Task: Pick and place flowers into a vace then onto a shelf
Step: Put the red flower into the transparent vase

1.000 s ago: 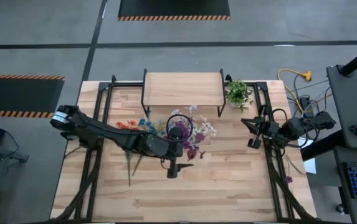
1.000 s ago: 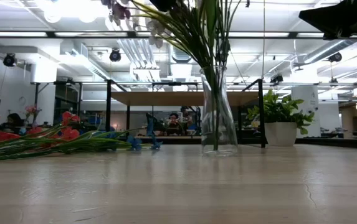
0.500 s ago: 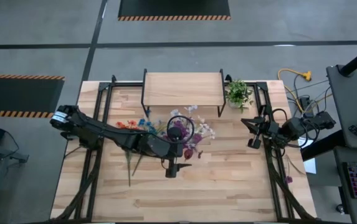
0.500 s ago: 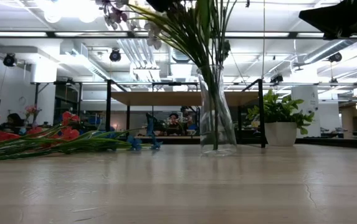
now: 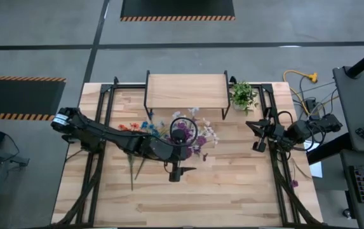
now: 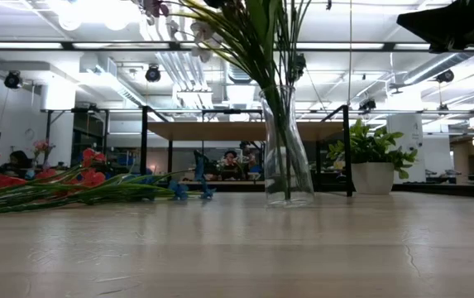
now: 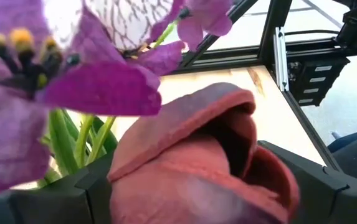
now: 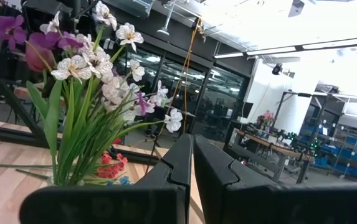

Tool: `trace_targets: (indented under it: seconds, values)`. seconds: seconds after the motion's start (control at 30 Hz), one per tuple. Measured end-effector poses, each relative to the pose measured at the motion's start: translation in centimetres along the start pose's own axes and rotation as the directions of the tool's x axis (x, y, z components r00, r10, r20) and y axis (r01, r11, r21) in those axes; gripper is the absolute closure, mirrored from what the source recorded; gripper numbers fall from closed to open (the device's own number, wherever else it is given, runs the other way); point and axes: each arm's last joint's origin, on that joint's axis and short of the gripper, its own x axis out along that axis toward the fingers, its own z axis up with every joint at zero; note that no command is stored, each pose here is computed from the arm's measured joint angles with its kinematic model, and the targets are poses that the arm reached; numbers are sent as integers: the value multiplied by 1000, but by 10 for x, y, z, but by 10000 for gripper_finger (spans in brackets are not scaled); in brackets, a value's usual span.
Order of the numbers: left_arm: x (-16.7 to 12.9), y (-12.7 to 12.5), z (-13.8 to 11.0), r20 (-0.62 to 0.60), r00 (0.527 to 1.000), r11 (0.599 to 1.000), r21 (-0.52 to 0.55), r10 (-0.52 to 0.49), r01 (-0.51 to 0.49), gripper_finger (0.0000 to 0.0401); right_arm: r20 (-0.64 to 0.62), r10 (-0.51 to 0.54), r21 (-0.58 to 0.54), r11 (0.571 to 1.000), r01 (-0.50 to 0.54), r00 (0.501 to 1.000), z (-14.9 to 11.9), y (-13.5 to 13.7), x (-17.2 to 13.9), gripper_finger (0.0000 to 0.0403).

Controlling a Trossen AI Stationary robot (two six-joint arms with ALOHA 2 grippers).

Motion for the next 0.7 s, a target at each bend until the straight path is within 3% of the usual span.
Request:
trace_targets:
  seconds: [0.7]
  values:
    - [-3,0,9,38,999,999,44,-7,5,100,-1,0,0,1000,0,1000,0,0,0,394]
